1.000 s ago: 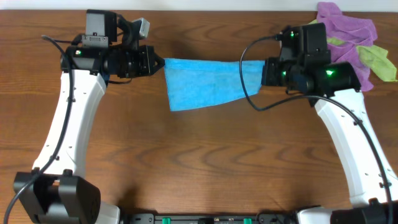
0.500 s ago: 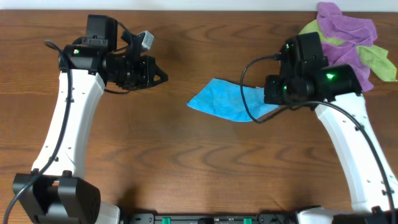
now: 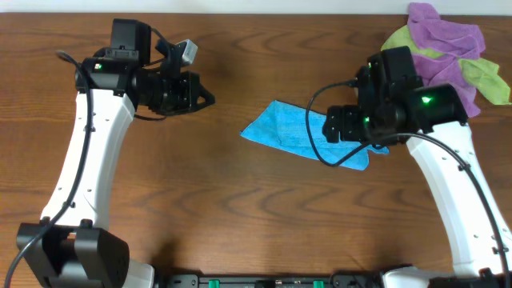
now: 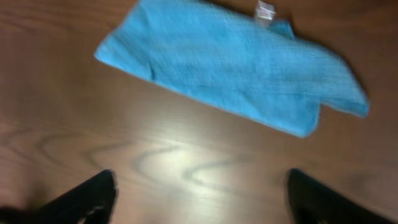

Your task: Fold the cloth

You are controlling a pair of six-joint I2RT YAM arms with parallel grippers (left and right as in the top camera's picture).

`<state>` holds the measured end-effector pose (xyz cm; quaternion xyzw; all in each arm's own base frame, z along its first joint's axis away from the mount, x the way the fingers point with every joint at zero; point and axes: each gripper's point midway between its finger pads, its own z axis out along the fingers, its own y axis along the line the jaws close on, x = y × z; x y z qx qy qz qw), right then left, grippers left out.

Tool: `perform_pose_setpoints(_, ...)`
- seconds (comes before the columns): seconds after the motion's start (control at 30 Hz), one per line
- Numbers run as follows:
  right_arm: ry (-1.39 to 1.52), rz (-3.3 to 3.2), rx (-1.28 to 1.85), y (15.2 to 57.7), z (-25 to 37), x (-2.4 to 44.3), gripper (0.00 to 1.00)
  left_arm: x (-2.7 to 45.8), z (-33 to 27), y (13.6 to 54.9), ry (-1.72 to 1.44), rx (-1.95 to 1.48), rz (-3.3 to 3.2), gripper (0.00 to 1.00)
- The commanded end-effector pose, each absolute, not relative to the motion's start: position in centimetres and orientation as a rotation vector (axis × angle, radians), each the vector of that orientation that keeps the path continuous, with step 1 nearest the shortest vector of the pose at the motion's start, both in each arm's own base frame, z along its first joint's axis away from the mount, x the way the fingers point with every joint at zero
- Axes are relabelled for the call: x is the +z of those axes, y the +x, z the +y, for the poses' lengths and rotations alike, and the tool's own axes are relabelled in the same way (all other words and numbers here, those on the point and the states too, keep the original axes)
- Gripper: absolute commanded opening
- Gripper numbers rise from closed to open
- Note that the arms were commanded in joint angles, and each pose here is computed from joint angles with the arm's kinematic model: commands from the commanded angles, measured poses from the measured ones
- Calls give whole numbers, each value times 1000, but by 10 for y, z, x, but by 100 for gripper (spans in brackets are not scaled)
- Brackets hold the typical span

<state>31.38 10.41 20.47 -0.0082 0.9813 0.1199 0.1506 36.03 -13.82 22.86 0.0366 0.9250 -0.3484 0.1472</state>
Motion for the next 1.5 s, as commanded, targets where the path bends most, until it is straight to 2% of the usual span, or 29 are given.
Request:
perform_pose_setpoints(0.0, -170, 2726, 386, 322, 129, 218, 74, 233, -123, 367, 126, -831, 2646, 6)
perform_pose_setpoints(0.13, -314, 2645, 335, 347, 160, 203, 65, 229, -114, 373, 118, -750, 2648, 7)
perform_pose_setpoints(0.23, -391, 2673, 261, 359, 174, 174, 62, 229, -114, 374, 120, -748, 2643, 15)
perform_pose_setpoints(0.27, -416, 2701, 231, 361, 177, 160, 59, 230, -114, 374, 120, -748, 2641, 23)
perform_pose_setpoints(0.3, -432, 2733, 189, 363, 176, 145, 57, 230, -114, 374, 120, -748, 2639, 39)
perform_pose_setpoints(0.4, -443, 2822, 55, 368, 169, 104, 56, 230, -114, 374, 121, -747, 2639, 98)
perform_pose_setpoints(0.57, -475, 2871, -78, 374, 160, 68, 59, 229, -114, 375, 177, -728, 2629, 96)
perform_pose_setpoints(0.8, -619, 2801, -72, 382, 174, 67, 57, 220, -100, 377, 145, -611, 2662, 96)
perform_pose_setpoints(0.93, -713, 2777, -67, 374, 191, 66, 57, 210, -67, 383, 19, -432, 2695, 95)
perform_pose_setpoints(1.13, -824, 2742, -83, 362, 212, 66, 57, 204, -31, 373, -153, -592, 2714, 95)
perform_pose_setpoints(1.47, -866, 2752, -107, 352, 208, 40, 57, 181, -19, 356, -182, -678, 2757, 95)
